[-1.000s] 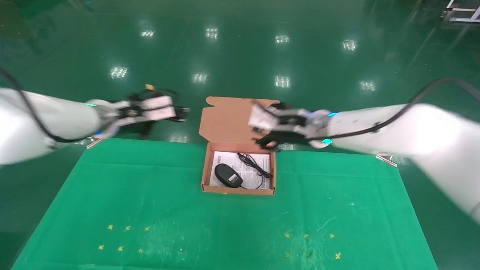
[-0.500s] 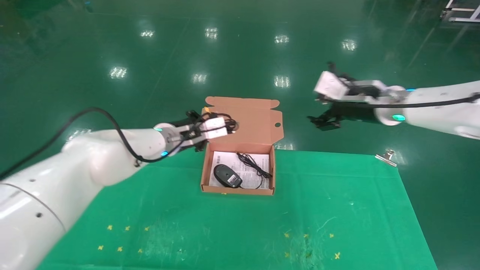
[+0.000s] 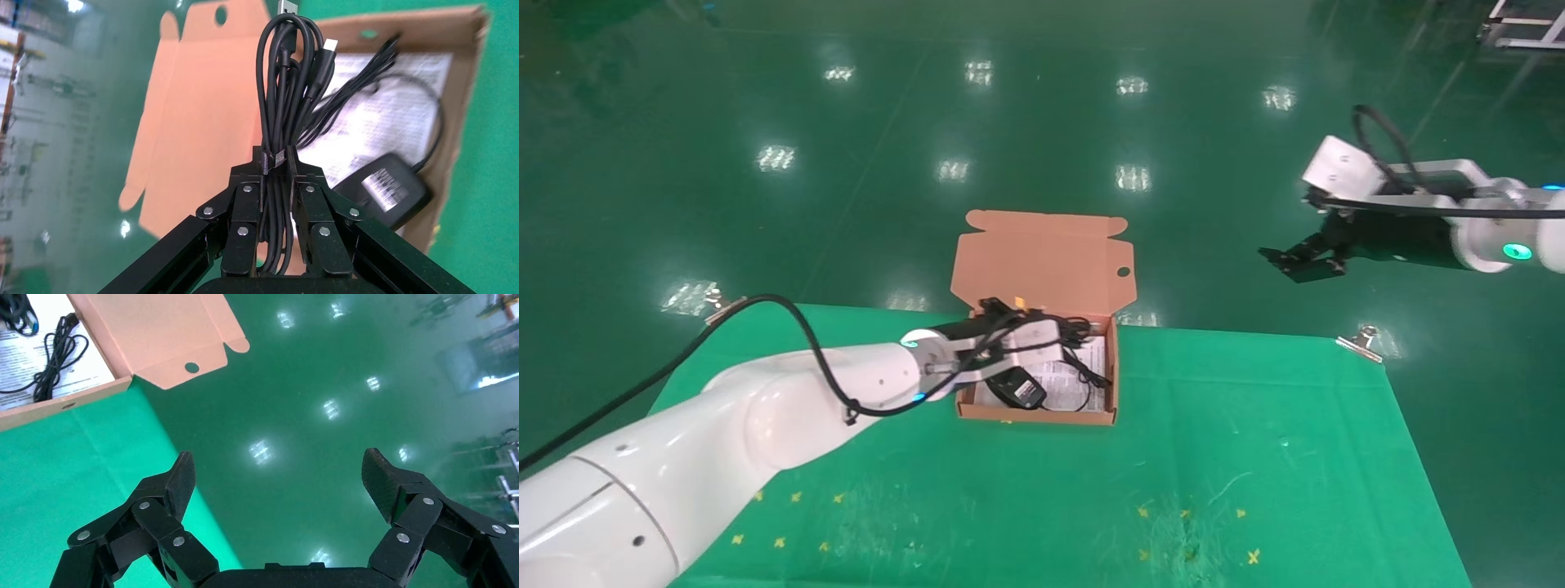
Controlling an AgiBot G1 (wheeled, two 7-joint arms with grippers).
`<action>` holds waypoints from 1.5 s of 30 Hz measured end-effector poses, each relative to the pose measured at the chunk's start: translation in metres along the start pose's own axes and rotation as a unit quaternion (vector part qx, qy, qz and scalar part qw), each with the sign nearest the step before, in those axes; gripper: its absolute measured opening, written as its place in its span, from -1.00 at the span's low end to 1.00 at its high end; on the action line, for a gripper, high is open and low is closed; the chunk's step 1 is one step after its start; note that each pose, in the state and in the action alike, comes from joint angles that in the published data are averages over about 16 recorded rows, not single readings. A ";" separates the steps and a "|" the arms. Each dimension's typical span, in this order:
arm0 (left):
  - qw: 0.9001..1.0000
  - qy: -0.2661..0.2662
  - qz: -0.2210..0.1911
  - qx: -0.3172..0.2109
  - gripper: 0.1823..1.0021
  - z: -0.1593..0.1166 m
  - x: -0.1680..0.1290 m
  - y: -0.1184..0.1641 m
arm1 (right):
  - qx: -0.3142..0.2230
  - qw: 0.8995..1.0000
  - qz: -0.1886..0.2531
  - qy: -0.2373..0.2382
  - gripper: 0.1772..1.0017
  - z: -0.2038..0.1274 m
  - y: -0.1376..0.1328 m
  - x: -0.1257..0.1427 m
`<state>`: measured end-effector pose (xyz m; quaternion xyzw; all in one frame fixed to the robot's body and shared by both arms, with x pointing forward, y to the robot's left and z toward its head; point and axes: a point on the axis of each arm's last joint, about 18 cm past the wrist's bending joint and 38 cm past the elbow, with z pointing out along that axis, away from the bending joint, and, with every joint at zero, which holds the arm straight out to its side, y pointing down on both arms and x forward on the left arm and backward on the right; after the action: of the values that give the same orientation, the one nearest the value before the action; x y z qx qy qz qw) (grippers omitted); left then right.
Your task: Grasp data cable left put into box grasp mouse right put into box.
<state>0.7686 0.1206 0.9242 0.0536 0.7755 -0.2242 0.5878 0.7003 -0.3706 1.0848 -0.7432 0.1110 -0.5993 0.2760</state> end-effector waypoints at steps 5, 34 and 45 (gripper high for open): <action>1.000 0.011 0.007 0.013 -0.84 0.002 0.011 -0.007 | 0.001 1.000 0.006 0.000 0.99 -0.009 0.006 0.003; 0.996 -0.075 0.009 0.040 -0.28 -0.037 -0.073 -0.009 | 0.043 0.997 -0.027 0.051 1.00 -0.043 -0.032 0.048; 0.991 -0.102 -0.053 0.064 0.34 -0.078 -0.115 0.006 | 0.078 0.994 -0.051 0.050 1.00 -0.063 -0.055 0.054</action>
<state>0.7362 0.1784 1.0460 0.0271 0.6973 -0.3082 0.6465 0.6456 -0.3697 1.1674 -0.6931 0.0402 -0.6559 0.2962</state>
